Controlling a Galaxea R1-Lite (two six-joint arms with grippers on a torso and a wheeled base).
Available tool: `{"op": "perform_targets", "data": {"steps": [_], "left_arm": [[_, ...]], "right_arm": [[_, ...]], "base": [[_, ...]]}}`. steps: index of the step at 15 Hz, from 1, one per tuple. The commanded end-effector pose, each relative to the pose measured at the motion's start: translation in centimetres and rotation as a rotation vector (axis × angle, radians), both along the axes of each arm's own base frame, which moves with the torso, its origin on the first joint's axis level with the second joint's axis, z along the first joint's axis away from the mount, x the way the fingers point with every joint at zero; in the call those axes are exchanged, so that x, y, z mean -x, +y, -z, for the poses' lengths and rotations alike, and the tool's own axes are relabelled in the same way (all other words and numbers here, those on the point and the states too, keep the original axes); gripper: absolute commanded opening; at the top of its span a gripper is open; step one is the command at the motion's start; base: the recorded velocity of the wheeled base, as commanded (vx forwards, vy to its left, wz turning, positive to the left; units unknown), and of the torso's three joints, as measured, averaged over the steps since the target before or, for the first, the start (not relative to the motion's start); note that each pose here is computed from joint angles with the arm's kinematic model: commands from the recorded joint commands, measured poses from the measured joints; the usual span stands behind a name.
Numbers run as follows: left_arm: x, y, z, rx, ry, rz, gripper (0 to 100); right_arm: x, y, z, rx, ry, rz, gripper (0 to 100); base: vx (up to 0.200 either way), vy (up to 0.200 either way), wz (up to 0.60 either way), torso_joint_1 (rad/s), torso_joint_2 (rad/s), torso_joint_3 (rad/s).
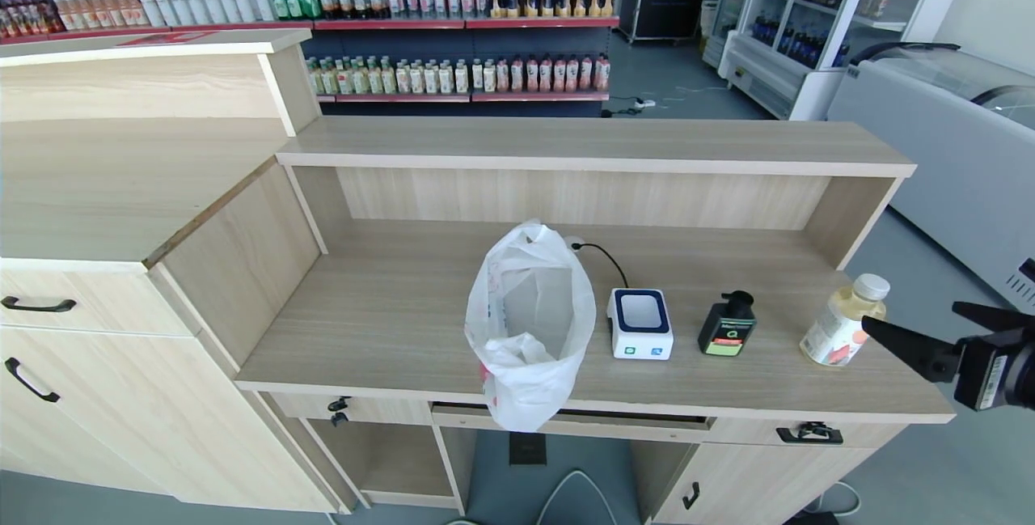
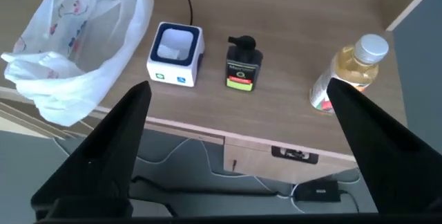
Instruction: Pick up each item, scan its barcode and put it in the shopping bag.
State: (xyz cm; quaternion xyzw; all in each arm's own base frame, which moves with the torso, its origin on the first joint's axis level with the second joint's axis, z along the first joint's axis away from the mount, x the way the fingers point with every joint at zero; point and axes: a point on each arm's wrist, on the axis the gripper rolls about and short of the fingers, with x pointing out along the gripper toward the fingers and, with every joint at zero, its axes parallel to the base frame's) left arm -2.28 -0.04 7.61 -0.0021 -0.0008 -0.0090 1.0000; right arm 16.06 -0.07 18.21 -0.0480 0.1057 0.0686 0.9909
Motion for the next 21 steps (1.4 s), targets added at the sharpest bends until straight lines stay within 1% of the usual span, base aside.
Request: {"op": "perform_targets", "data": {"steps": [1, 2, 3, 4, 5, 6, 7, 8, 9, 11, 14, 16, 18, 21], "left_arm": [[0.0, 0.0, 0.0, 0.000, 0.000, 0.000, 100], [0.0, 0.0, 0.0, 0.000, 0.000, 0.000, 100], [0.0, 0.0, 0.0, 0.000, 0.000, 0.000, 100], [0.0, 0.0, 0.0, 0.000, 0.000, 0.000, 100], [0.0, 0.0, 0.0, 0.000, 0.000, 0.000, 100], [0.0, 0.0, 0.0, 0.000, 0.000, 0.000, 100], [0.0, 0.0, 0.0, 0.000, 0.000, 0.000, 100], [0.0, 0.0, 0.0, 0.000, 0.000, 0.000, 100], [0.0, 0.0, 0.0, 0.000, 0.000, 0.000, 100], [0.0, 0.0, 0.0, 0.000, 0.000, 0.000, 100], [0.0, 0.0, 0.0, 0.000, 0.000, 0.000, 100], [0.0, 0.0, 0.0, 0.000, 0.000, 0.000, 100], [0.0, 0.0, 0.0, 0.000, 0.000, 0.000, 100], [0.0, 0.0, 0.0, 0.000, 0.000, 0.000, 100]], "right_arm": [[-6.6, -0.8, 4.9, 0.083, 0.106, -0.017, 100], [-9.2, -2.5, 6.5, 0.228, 0.070, -0.038, 100], [-10.7, -3.5, 7.3, 0.290, 0.064, -0.083, 100], [-12.0, -4.2, 8.1, 0.319, 0.064, -0.109, 100], [-12.2, -4.3, 8.2, 0.323, 0.061, -0.110, 100], [-13.8, -5.0, 9.8, 0.329, 0.037, -0.120, 100], [-14.0, -5.2, 10.1, 0.326, 0.026, -0.130, 100], [-14.4, -5.5, 10.8, 0.328, 0.019, -0.156, 100], [-15.6, -5.9, 11.7, 0.360, 0.005, -0.211, 100], [-16.7, -6.5, 12.3, 0.392, -0.035, -0.289, 100], [-18.9, -8.1, 13.0, 0.451, -0.091, -0.341, 100], [-20.1, -8.7, 13.8, 0.476, -0.104, -0.339, 100], [-20.6, -9.0, 14.5, 0.507, -0.118, -0.370, 100], [-21.5, -9.2, 16.2, 0.510, -0.120, -0.429, 100]], "base": [[0.000, 0.000, 0.00, 0.000, 0.00, 0.000], [0.000, 0.000, 0.00, 0.000, 0.00, 0.000], [0.000, 0.000, 0.00, 0.000, 0.00, 0.000], [0.000, 0.000, 0.00, 0.000, 0.00, 0.000], [0.000, 0.000, 0.00, 0.000, 0.00, 0.000], [0.000, 0.000, 0.00, 0.000, 0.00, 0.000], [0.000, 0.000, 0.00, 0.000, 0.00, 0.000], [0.000, 0.000, 0.00, 0.000, 0.00, 0.000], [0.000, 0.000, 0.00, 0.000, 0.00, 0.000], [0.000, 0.000, 0.00, 0.000, 0.00, 0.000], [0.000, 0.000, 0.00, 0.000, 0.00, 0.000], [0.000, 0.000, 0.00, 0.000, 0.00, 0.000], [0.000, 0.000, 0.00, 0.000, 0.00, 0.000], [0.000, 0.000, 0.00, 0.000, 0.00, 0.000]]}}
